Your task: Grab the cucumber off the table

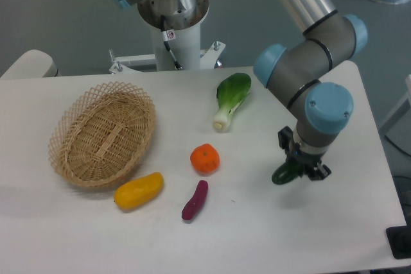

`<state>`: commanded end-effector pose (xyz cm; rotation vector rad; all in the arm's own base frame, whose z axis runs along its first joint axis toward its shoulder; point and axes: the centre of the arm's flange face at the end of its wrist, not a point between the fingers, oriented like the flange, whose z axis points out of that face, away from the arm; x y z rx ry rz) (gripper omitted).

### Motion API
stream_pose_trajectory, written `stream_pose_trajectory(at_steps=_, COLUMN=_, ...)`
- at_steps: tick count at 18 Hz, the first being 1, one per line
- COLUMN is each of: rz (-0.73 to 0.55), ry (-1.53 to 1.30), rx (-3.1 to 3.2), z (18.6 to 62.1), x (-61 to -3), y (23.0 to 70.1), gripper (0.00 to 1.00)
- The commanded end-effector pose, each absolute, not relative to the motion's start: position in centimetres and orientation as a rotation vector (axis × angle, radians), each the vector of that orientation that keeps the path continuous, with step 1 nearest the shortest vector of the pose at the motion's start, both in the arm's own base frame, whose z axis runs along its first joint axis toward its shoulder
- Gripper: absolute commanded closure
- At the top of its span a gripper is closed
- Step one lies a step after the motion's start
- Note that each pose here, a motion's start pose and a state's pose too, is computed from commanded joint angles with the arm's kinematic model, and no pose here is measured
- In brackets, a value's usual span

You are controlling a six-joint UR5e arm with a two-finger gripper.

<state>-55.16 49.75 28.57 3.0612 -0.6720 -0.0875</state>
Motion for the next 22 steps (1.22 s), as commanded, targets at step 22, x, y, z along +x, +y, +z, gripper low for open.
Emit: stream_pose_trajectory(at_steps=22, rz=-0.080, ry=-0.620, rx=3.063, z=27.0, x=-56.4, y=54.2, gripper=0.89)
